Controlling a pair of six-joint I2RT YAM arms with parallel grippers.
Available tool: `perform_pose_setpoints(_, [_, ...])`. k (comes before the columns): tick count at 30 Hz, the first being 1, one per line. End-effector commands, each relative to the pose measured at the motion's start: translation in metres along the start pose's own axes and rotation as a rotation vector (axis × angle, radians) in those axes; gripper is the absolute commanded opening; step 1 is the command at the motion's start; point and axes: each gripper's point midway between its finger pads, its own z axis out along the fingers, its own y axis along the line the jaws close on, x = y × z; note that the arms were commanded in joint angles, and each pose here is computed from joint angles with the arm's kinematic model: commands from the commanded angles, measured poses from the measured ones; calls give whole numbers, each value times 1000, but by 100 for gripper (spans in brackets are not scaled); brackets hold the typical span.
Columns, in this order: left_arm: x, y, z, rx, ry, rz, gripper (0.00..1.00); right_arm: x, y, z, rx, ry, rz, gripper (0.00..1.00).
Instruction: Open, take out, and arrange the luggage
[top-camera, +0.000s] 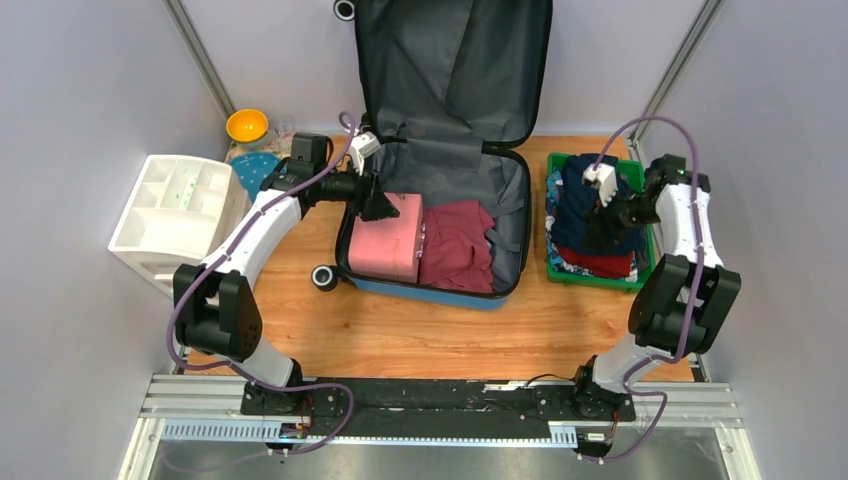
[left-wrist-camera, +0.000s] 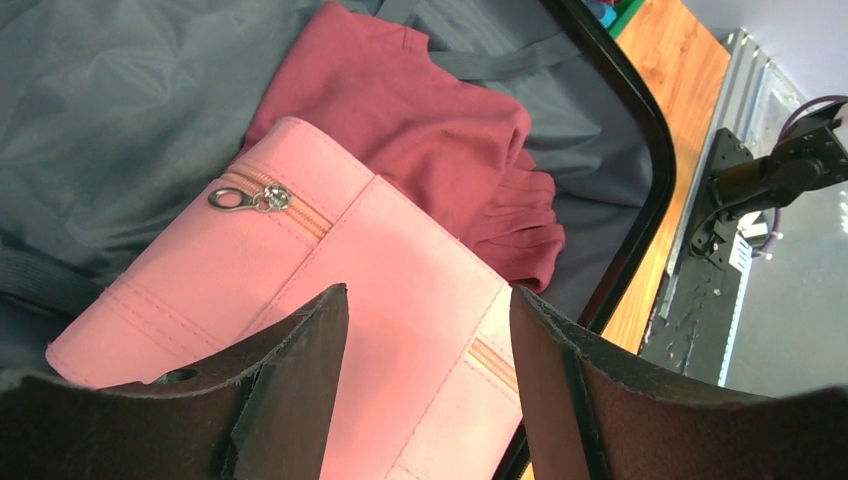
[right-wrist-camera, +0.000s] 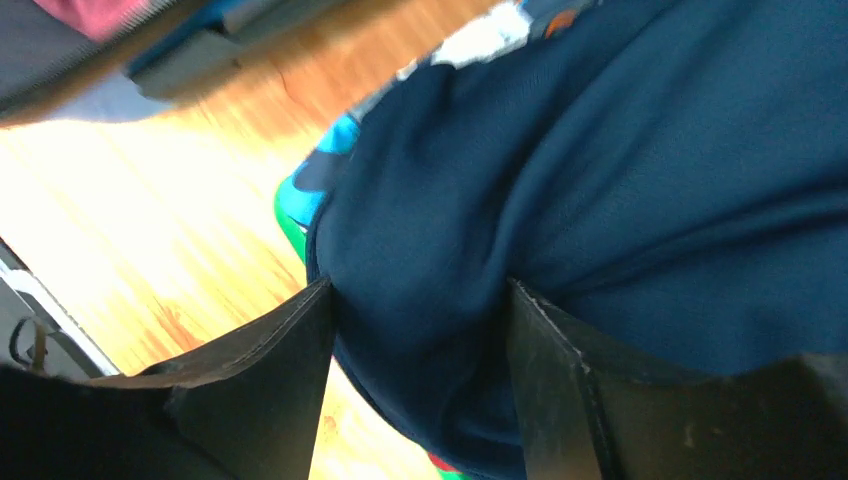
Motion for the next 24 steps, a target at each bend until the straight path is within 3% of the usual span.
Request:
perform_pose_setpoints(1, [-13,-4,-13,-32,-19,87,69,46,-25,13,102,171,63,65])
perform_pose_setpoints(5, [-10,-4,-12,-27,-9,79,69,27,-28,3,88,138,86,66])
perform_pose_setpoints(9, [-10,-3,-12,-27,-10,77,69,-60,-29,-30,127,-68,73,71])
perform_pose_setpoints(12, [-11,-3,-11,-26,-13,72,69,-107,-17,-29,147,-146,77,75])
perform_pose_setpoints(19, [-11,-1,-8,-18,-9,58,69,-171,71,36,-33,-216,-165,74])
perform_pose_setpoints(24, [-9,0,-8,-19,-2,47,69,-171,142,94,-203,-229,-333,65])
